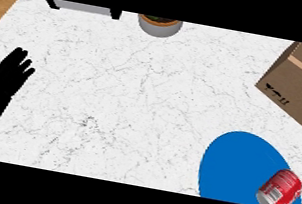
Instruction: Pick the pear from the plate and place it in the cardboard box
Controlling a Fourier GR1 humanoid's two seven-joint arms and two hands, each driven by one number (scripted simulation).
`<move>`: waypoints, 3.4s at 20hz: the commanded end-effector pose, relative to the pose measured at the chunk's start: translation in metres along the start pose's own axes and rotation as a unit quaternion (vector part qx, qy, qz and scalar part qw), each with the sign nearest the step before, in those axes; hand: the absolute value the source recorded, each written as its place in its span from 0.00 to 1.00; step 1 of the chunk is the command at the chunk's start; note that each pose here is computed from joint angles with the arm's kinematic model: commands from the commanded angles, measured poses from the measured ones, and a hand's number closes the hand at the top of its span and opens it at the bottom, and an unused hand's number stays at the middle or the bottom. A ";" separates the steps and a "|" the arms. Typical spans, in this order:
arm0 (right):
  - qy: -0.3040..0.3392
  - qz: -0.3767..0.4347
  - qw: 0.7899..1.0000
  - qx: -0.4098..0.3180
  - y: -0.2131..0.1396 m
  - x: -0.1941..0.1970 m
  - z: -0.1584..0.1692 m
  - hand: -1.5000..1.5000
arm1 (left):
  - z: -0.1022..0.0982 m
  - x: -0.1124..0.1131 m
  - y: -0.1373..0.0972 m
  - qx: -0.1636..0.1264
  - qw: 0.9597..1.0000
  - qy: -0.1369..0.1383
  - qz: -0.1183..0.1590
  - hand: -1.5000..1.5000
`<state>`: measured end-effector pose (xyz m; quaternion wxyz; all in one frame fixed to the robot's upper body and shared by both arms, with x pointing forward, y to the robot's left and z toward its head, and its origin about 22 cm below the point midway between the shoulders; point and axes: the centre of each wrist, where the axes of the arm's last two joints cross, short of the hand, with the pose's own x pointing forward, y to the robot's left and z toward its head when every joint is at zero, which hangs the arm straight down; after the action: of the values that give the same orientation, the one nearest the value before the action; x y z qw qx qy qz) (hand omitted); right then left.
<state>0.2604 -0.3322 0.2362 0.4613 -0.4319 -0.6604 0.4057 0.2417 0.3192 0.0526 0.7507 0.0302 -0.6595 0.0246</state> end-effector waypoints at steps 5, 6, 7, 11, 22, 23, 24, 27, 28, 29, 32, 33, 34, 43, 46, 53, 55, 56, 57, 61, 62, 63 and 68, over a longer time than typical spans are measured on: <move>0.065 0.006 0.997 -0.038 -0.014 -0.037 -0.036 1.00 | -0.002 0.006 -0.013 -0.011 1.000 -0.005 -0.001 0.50; 0.065 0.017 0.997 -0.033 -0.016 -0.052 -0.029 1.00 | -0.012 0.013 -0.003 -0.004 1.000 -0.006 0.006 0.50; 0.066 0.024 0.997 -0.034 -0.032 -0.055 -0.036 1.00 | -0.004 0.001 -0.014 -0.009 1.000 -0.003 0.000 0.50; 0.060 0.040 0.997 -0.014 -0.004 -0.084 -0.035 1.00 | -0.003 -0.007 -0.005 -0.005 1.000 0.004 0.000 0.50; 0.043 0.018 0.999 -0.004 0.068 -0.127 -0.071 1.00 | -0.009 -0.006 -0.015 -0.024 1.000 -0.003 0.002 0.50; 0.057 0.000 0.998 0.002 0.032 -0.140 -0.080 1.00 | -0.008 0.020 -0.001 -0.016 1.000 -0.008 -0.009 0.50; 0.056 0.005 0.998 0.008 0.052 -0.152 -0.063 1.00 | -0.014 0.005 -0.003 -0.009 1.000 -0.003 0.004 0.50; 0.078 -0.006 0.994 0.073 0.075 -0.150 -0.071 1.00 | -0.006 -0.001 -0.010 -0.015 1.000 -0.005 -0.006 0.50; 0.091 -0.027 0.991 0.091 0.080 -0.161 -0.063 1.00 | -0.021 0.004 -0.011 -0.022 1.000 -0.009 0.003 0.50; 0.130 -0.011 0.986 0.104 0.080 -0.163 -0.066 1.00 | -0.014 -0.003 -0.024 -0.026 1.000 -0.012 0.001 0.50; 0.166 -0.020 0.978 0.124 0.108 -0.175 -0.049 0.00 | -0.006 -0.001 -0.010 -0.024 1.000 -0.003 0.004 0.50; 0.145 -0.025 0.981 0.124 0.094 -0.169 -0.065 0.00 | -0.018 0.006 -0.003 -0.016 1.000 -0.005 0.007 0.50; 0.139 -0.029 0.980 0.139 0.113 -0.170 -0.057 0.00 | -0.014 -0.007 0.000 -0.015 1.000 -0.005 -0.007 0.50; 0.117 -0.237 0.963 -0.042 0.111 -0.190 -0.043 0.00 | -0.009 -0.001 0.003 -0.013 1.000 -0.005 0.001 0.50; 0.122 -0.297 0.943 -0.085 0.081 -0.200 -0.043 0.00 | -0.011 0.007 0.005 -0.011 1.000 -0.006 -0.003 0.50; 0.170 -0.358 0.910 -0.122 0.029 -0.239 0.000 0.00 | -0.013 0.010 0.003 -0.016 1.000 -0.011 -0.002 0.50; 0.177 -0.372 0.902 -0.131 0.015 -0.247 0.012 0.00 | 0.002 0.015 -0.006 -0.027 1.000 -0.013 0.006 0.50; 0.172 -0.376 0.901 -0.132 0.027 -0.251 0.022 0.00 | -0.014 0.007 -0.002 -0.022 1.000 -0.009 -0.001 0.50; 0.170 -0.380 0.900 -0.128 0.006 -0.253 0.024 0.00 | -0.012 0.010 -0.017 -0.022 1.000 -0.017 0.004 0.50; 0.164 -0.388 0.900 -0.114 0.000 -0.267 0.056 0.00 | -0.010 0.006 -0.007 -0.027 1.000 -0.005 0.003 0.50; 0.160 -0.372 0.908 -0.109 -0.019 -0.261 0.039 0.00 | -0.018 0.008 -0.007 -0.026 0.999 -0.018 0.002 0.50; 0.156 -0.377 0.906 -0.116 -0.019 -0.267 0.055 0.00 | -0.011 0.011 -0.010 -0.025 1.000 -0.012 0.007 0.50; 0.150 -0.378 0.906 -0.119 -0.025 -0.273 0.071 0.00 | -0.007 0.003 -0.008 -0.027 1.000 -0.012 0.004 0.50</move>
<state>0.2563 -0.5967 0.1626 0.6224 -0.2627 -0.7358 0.0461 0.2537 0.3101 0.0568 0.7431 0.0082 -0.6691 0.0099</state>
